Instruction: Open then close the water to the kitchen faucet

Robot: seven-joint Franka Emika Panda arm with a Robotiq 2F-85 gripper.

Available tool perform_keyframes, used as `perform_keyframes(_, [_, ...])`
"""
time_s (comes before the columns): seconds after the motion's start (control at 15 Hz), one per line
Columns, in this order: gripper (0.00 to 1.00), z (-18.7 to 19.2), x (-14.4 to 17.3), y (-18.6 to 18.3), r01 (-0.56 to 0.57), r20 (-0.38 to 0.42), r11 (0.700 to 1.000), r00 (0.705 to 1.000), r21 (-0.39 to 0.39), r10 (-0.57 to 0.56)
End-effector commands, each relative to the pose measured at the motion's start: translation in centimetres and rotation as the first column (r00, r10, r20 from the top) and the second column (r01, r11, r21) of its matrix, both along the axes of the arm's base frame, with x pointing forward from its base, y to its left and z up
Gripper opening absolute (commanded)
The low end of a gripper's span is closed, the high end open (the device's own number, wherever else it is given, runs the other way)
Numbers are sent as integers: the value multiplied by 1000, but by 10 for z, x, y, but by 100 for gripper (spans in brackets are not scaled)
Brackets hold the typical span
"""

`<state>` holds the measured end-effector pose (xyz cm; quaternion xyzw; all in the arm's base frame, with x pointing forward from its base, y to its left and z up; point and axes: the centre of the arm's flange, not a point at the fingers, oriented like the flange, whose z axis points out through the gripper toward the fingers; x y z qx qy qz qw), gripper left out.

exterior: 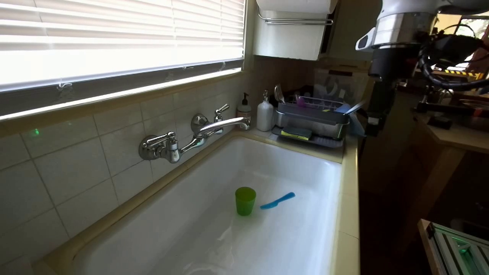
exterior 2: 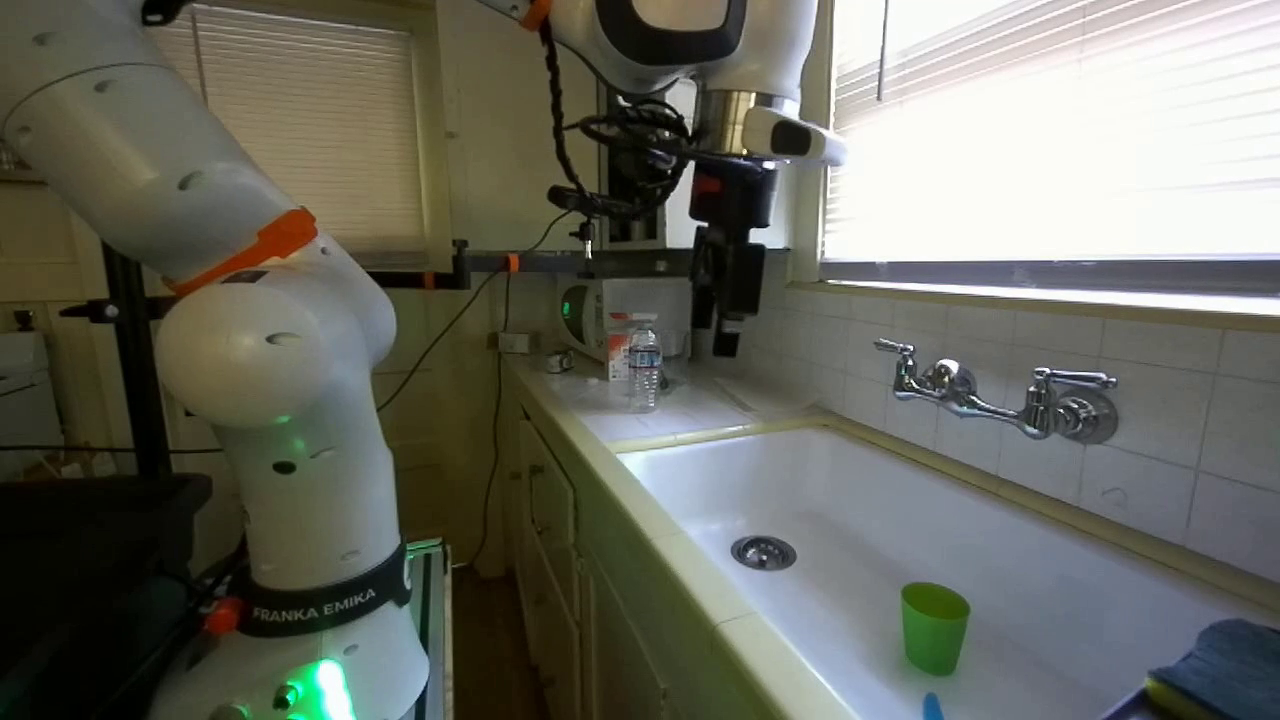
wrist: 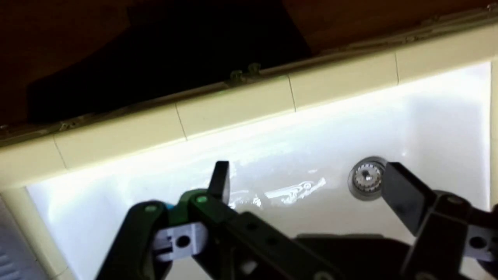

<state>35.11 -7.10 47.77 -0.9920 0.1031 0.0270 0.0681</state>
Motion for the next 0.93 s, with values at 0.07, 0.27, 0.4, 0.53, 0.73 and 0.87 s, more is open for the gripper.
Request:
perform_keyframes(0.07, [100,19,60,-31,58,86,997,995,-45,-54])
perform_keyframes(0.27, [100,28,96,-42,87,125,994,989,-73,-77])
perform_keyframes(0.4, [100,32,118,-47,102,137,991,987,-89,-89])
perform_keyframes(0.53, [100,30,97,-42,84,145,994,987,-65,-74])
perform_keyframes(0.73, [100,28,116,-46,89,137,993,987,-71,-79])
perform_keyframes(0.87, [100,27,119,-46,90,136,993,987,-72,-79])
